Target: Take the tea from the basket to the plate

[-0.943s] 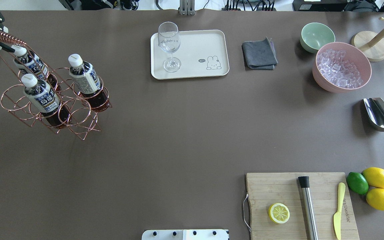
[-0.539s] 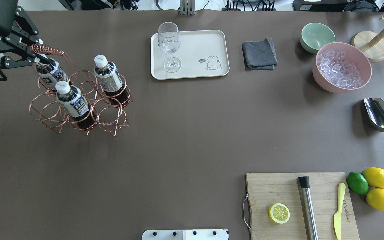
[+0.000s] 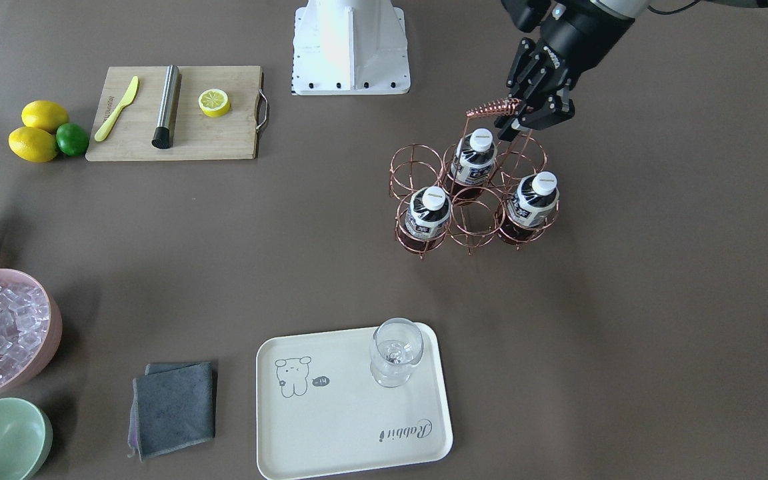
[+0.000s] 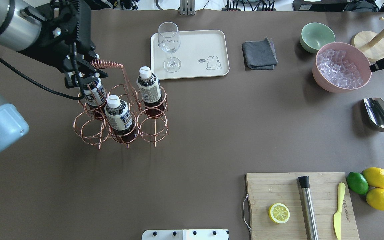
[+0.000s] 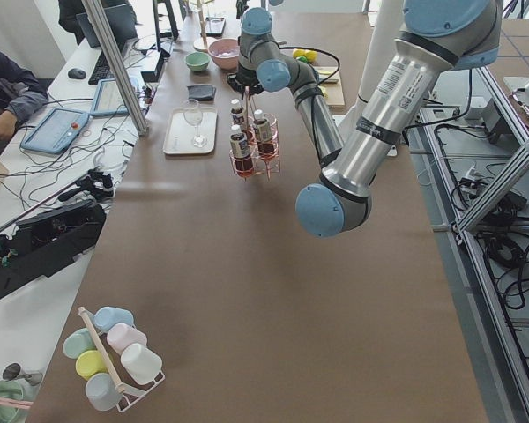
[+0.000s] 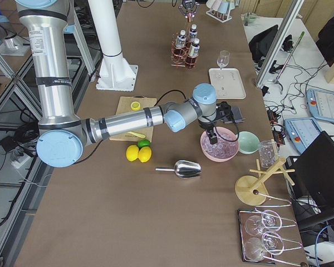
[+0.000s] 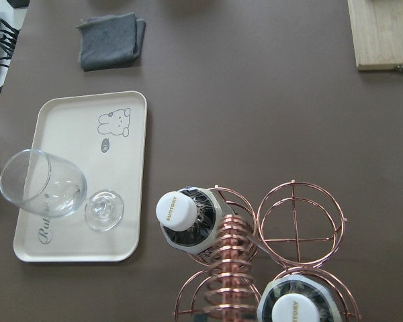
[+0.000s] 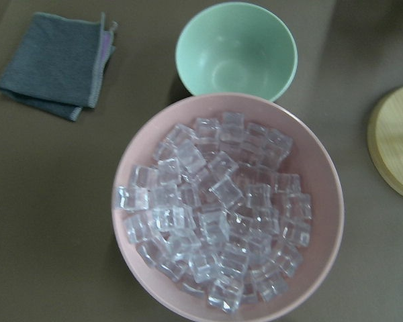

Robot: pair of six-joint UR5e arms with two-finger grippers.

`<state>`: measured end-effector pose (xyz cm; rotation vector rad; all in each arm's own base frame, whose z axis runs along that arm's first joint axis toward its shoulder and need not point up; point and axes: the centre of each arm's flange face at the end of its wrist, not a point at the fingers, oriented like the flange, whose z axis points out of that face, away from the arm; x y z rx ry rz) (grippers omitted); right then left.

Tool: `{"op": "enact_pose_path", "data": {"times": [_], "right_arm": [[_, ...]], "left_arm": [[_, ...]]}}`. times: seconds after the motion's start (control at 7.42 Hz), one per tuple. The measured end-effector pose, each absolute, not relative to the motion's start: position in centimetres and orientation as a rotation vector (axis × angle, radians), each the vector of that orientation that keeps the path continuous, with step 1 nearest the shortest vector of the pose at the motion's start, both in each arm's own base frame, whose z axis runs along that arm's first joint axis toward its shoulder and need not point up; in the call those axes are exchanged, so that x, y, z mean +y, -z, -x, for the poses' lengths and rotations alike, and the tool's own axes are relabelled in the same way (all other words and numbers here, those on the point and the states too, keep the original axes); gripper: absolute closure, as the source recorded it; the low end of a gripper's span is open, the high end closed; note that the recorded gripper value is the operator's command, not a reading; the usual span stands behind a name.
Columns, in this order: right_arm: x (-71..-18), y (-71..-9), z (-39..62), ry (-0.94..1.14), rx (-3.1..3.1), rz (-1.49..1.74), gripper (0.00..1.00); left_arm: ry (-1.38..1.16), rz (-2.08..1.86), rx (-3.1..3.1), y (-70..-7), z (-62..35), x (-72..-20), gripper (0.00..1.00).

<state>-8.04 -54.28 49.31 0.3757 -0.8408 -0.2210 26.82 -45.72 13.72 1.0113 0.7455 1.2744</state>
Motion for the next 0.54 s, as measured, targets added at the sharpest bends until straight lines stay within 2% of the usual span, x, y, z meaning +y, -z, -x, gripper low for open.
{"op": "enact_pose_path", "data": {"times": [0.54], "right_arm": [[-52.1,-41.1,14.2,0.419,-1.054,-0.781,0.00]], "left_arm": [[-1.166,-0.997,0.797,-7.7,-36.6,-40.3,1.00]]}}
